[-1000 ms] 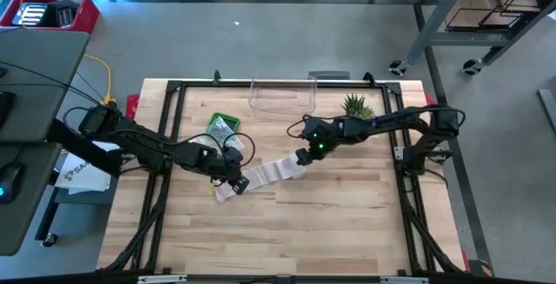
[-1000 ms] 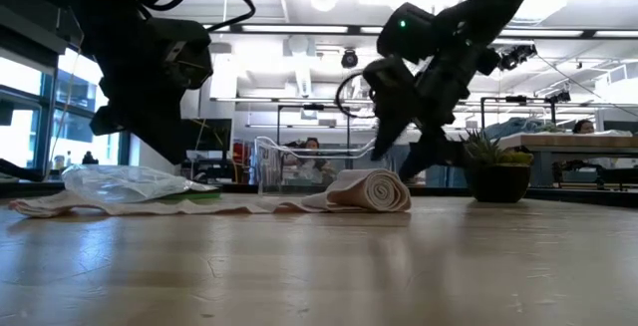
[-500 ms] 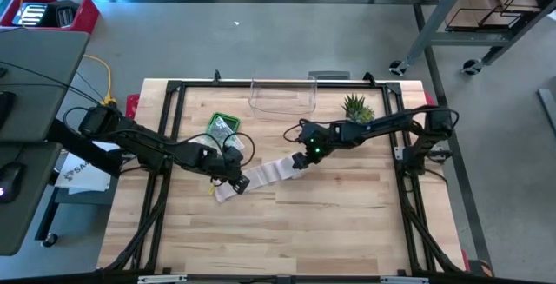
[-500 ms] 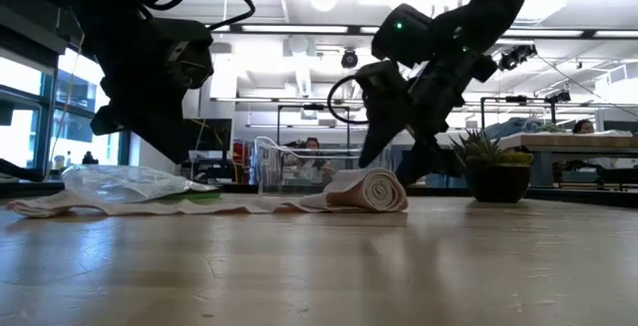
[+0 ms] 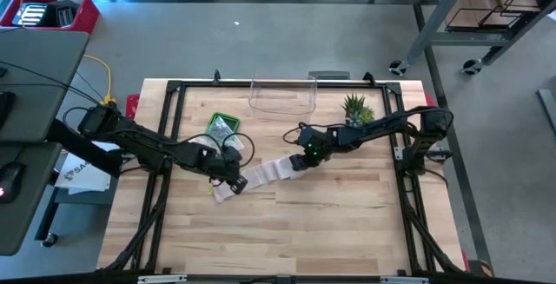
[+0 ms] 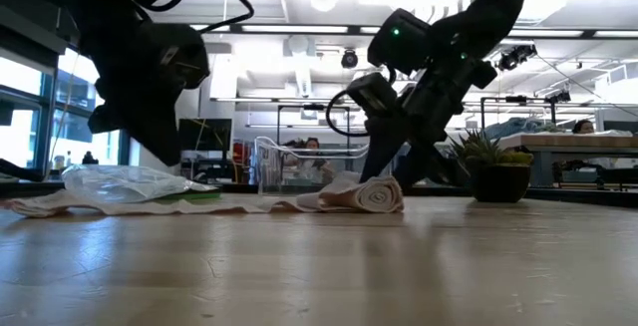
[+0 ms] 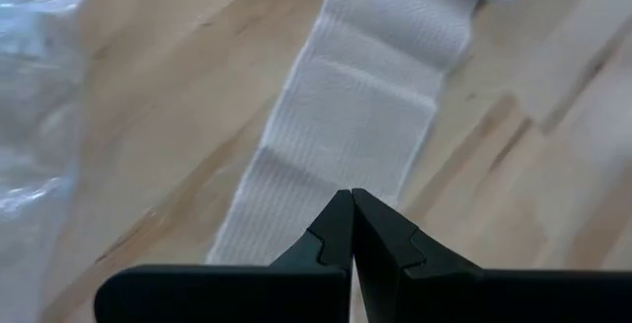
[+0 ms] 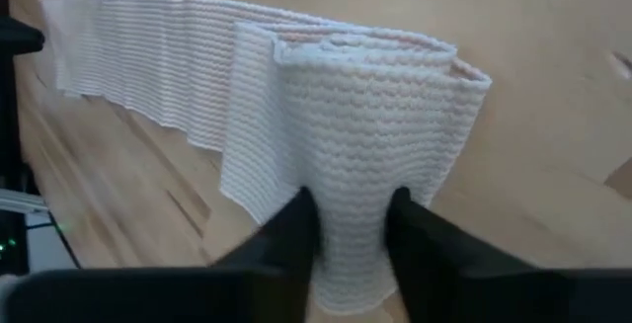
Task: Roll bandage
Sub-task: Roll the bandage
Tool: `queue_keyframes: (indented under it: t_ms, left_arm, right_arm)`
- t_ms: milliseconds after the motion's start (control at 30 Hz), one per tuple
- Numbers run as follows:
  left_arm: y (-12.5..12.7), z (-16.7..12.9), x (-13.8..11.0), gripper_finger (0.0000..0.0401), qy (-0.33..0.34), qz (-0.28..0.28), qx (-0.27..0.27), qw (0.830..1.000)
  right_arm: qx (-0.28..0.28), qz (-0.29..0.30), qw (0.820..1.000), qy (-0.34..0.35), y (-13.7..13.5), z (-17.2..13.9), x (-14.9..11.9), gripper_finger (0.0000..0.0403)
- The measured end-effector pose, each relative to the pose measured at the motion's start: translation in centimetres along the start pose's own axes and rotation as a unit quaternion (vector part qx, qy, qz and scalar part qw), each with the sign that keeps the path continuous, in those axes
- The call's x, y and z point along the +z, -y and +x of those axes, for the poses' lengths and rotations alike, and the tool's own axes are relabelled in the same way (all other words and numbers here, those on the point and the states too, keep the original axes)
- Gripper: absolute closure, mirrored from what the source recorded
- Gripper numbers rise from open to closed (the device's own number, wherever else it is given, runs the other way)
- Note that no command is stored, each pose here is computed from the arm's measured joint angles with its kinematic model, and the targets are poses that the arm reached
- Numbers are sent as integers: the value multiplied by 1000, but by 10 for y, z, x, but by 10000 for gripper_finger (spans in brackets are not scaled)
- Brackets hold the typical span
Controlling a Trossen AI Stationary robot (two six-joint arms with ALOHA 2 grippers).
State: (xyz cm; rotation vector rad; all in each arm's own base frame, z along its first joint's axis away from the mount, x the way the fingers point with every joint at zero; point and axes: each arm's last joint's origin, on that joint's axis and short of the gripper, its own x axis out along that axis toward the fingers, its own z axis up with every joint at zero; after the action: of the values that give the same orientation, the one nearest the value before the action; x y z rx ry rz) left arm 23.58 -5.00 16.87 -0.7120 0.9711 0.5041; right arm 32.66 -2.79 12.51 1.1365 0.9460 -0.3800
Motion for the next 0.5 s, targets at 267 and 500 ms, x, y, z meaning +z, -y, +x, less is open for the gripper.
queue_keyframes:
  t_ms: [267, 500]
  left_arm:
    - [1, 0, 2, 401, 40, 25, 14, 999]
    - [6, 2, 8, 401, 53, 93, -13, 994]
  right_arm:
    - [-28, 44, 999, -13, 2, -5, -6, 388]
    - [-87, 50, 994, -42, 7, -19, -19, 399]
